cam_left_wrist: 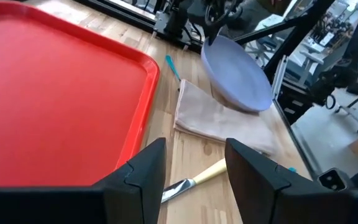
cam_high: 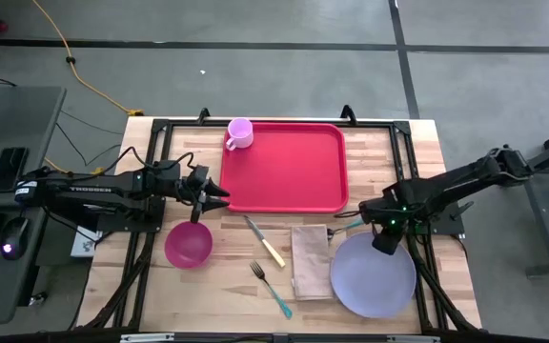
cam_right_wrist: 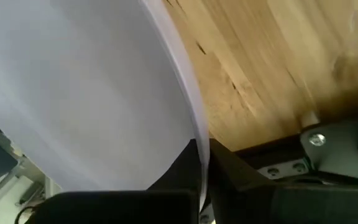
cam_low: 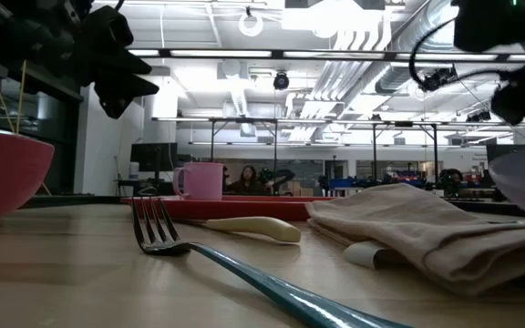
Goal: Set up tray
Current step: Put the light blue plate on the bottom left of the orange serving tray
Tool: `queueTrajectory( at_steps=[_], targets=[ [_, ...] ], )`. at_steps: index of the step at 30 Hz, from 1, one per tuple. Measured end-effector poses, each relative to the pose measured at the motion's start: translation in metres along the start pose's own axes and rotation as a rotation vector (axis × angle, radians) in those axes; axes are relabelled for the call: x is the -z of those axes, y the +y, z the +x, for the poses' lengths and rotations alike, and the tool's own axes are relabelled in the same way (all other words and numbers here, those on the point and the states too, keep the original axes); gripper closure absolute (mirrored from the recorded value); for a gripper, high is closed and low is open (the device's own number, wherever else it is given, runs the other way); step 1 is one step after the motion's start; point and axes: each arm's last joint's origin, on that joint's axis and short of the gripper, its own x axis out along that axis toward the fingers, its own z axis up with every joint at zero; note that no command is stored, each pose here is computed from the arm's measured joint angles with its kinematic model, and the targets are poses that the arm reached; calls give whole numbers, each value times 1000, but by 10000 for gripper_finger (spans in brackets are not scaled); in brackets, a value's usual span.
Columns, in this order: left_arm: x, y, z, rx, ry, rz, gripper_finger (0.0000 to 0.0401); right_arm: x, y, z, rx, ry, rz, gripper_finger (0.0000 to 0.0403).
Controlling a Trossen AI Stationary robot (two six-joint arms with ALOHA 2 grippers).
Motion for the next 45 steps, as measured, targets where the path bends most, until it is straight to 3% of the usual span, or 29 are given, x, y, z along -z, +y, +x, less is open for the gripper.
queueTrajectory(
  at_steps=[8, 13, 18, 21, 31, 45],
  targets=[
    [2, 1, 0, -6, 16, 19, 208, 13, 11, -40, -28, -102, 20, 402],
    [3, 1, 0, 0, 36, -117, 208, 18, 15, -59, -28, -164, 13, 402],
    [1, -3, 0, 92, 24, 0, 208, 17, 17, -70, -30, -215, 3, 402],
    [-2, -4, -1, 98, 0, 14, 208, 14, 16, -73, -37, -236, 14, 403],
    [0, -4, -16, -9, -21, 5, 208, -8, 6, -87, -127, -365, 75, 403],
    [3, -7, -45, -62, -64, 141, 208, -57, -17, -113, -339, -587, 269, 403]
  ],
)
